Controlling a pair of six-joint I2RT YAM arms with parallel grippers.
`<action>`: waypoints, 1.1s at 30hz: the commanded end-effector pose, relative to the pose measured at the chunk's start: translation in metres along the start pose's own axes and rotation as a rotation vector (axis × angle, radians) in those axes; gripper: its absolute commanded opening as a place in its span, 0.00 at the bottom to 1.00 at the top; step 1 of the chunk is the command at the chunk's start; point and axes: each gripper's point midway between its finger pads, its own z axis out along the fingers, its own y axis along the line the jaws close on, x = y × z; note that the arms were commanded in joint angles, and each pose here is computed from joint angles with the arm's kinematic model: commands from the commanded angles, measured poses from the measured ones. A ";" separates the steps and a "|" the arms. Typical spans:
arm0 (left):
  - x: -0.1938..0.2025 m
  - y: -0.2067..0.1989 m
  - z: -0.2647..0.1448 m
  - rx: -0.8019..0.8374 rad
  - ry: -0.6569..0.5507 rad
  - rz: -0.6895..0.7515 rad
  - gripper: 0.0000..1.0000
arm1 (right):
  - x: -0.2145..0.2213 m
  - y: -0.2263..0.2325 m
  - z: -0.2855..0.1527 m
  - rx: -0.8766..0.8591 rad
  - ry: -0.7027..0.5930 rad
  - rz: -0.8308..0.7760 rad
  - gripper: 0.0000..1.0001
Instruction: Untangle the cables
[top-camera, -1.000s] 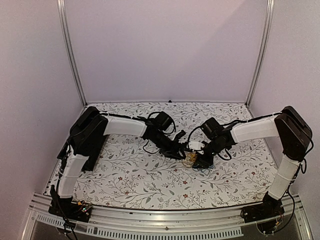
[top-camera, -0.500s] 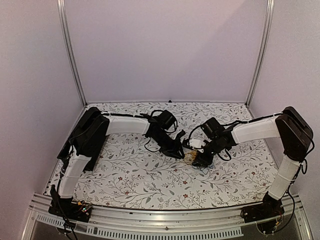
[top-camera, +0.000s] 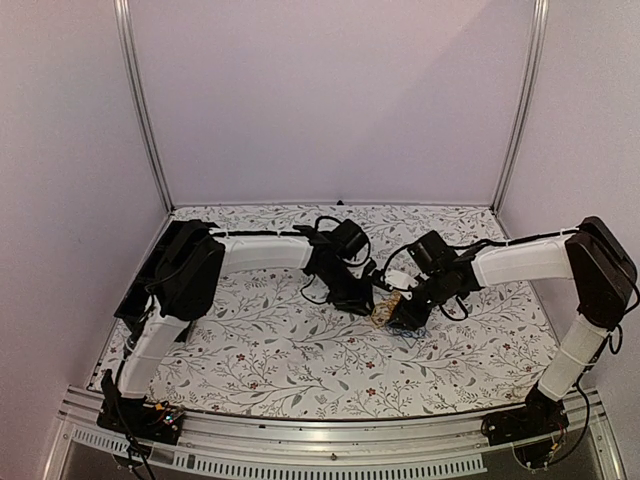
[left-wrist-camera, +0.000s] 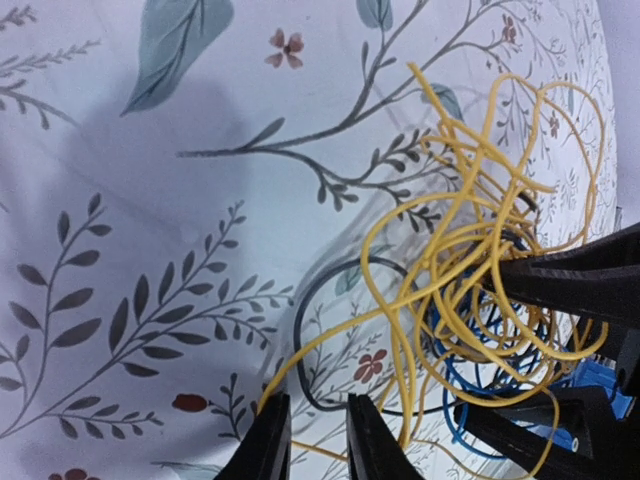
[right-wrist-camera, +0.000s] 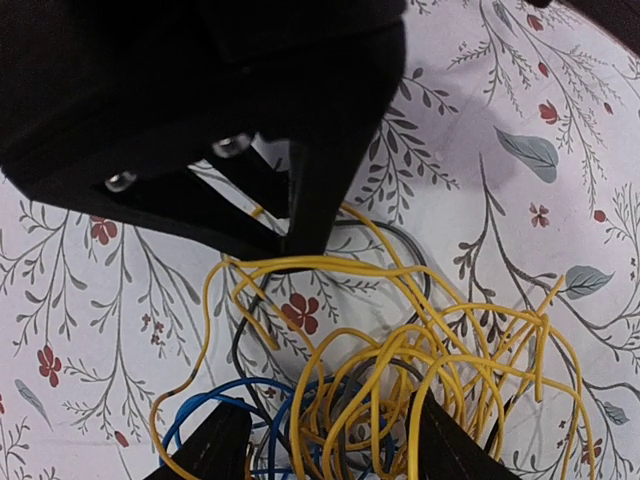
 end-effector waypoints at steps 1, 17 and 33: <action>0.049 0.048 0.056 -0.165 0.123 -0.072 0.24 | 0.004 0.004 0.004 -0.003 -0.015 0.023 0.57; 0.051 0.069 0.074 -0.357 0.136 -0.029 0.00 | 0.003 -0.002 0.007 0.032 -0.029 0.066 0.57; -0.076 -0.022 -0.122 -0.047 -0.448 0.103 0.00 | 0.040 -0.005 0.013 0.013 0.052 0.124 0.56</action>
